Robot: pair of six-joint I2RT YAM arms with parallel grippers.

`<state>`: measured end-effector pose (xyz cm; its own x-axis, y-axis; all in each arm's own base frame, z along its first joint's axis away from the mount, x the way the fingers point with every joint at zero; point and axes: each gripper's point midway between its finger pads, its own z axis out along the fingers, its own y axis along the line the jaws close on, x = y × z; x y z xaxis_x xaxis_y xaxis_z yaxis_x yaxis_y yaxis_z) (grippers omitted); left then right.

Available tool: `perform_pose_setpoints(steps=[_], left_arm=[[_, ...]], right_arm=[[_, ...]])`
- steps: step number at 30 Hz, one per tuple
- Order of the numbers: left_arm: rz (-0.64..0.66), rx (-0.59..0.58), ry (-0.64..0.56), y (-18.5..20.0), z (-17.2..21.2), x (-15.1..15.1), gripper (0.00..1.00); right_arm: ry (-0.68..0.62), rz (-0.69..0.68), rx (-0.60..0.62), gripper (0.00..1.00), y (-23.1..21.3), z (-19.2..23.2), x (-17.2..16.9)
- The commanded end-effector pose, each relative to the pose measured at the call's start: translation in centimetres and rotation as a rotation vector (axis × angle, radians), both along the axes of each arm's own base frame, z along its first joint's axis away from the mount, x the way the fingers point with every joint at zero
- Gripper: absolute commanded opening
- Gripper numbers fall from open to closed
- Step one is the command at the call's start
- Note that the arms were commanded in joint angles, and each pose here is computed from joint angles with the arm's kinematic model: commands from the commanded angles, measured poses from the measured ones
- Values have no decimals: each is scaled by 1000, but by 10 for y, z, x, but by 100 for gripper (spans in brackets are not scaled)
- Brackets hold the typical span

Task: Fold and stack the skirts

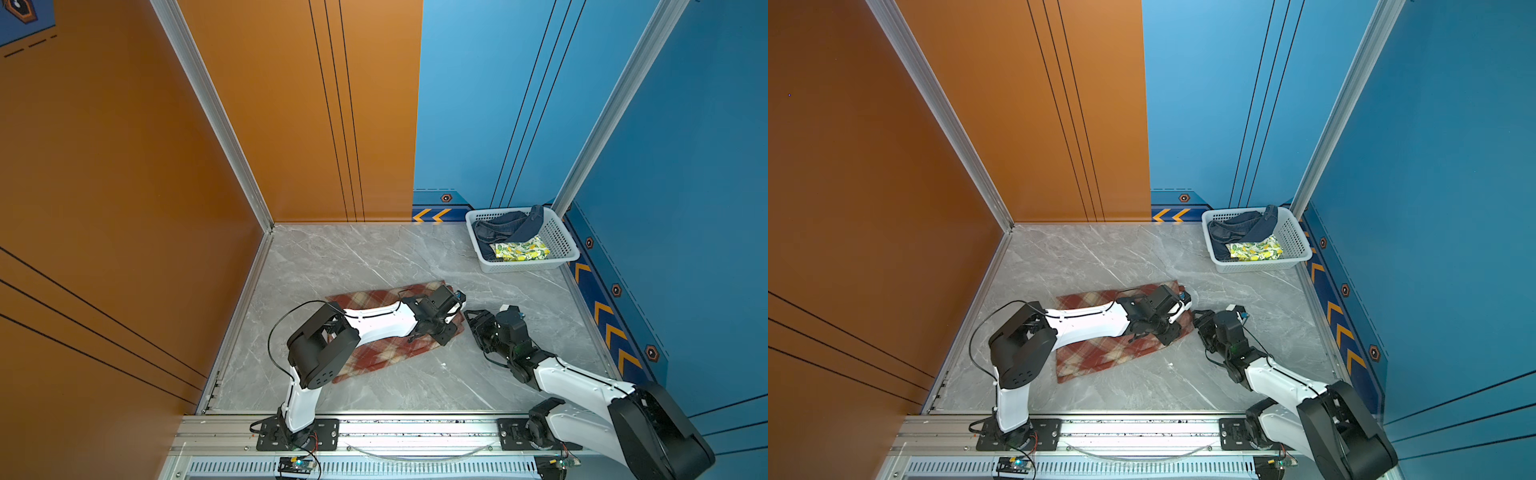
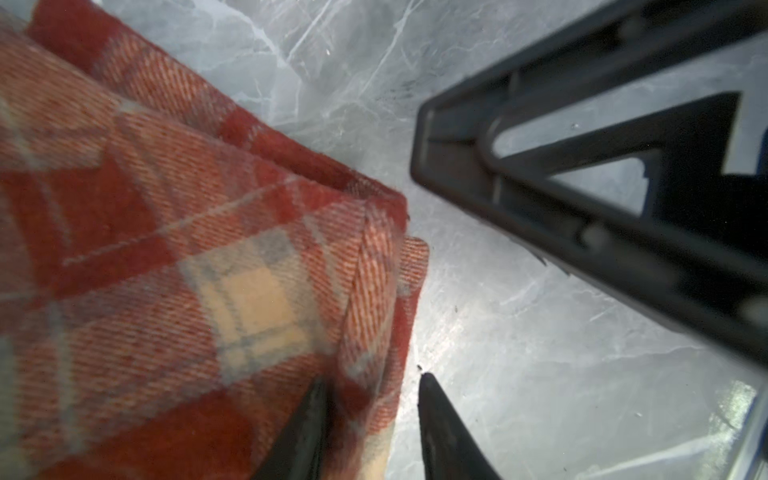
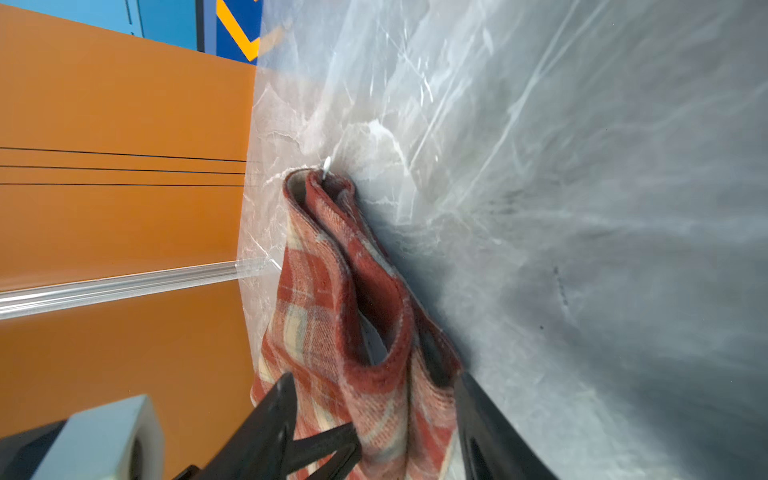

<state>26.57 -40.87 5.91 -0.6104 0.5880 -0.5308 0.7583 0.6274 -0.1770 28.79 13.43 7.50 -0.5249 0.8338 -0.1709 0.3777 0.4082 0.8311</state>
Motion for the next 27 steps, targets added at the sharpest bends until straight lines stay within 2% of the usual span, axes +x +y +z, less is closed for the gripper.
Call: perform_pose_setpoints(steps=[1, 6, 9, 12, 16, 21, 25, 27], left_arm=[[-20, -66, 38, -10, 15, -7, 57], [18, -153, 47, 1, 37, -2, 62], [79, -223, 37, 17, 56, 9, 62], [166, -241, 23, 45, 68, 20, 64], [295, -233, 11, 83, 75, 33, 67], [450, -162, 34, 130, 60, 34, 71], [555, -95, 44, 160, 48, 36, 72], [604, -68, 54, 173, 42, 36, 73]], right_arm=[[65, 0, -79, 67, -14, -16, -12], [65, 41, -84, 70, -10, -12, -11], [64, 80, -91, 73, -4, -12, -9], [57, 118, -116, 76, 2, -10, -5], [57, 171, -136, 81, 11, -11, 0], [67, 236, -167, 87, 29, -17, 3], [91, 254, -192, 87, 37, -30, 3], [104, 253, -201, 82, 38, -39, 3]])
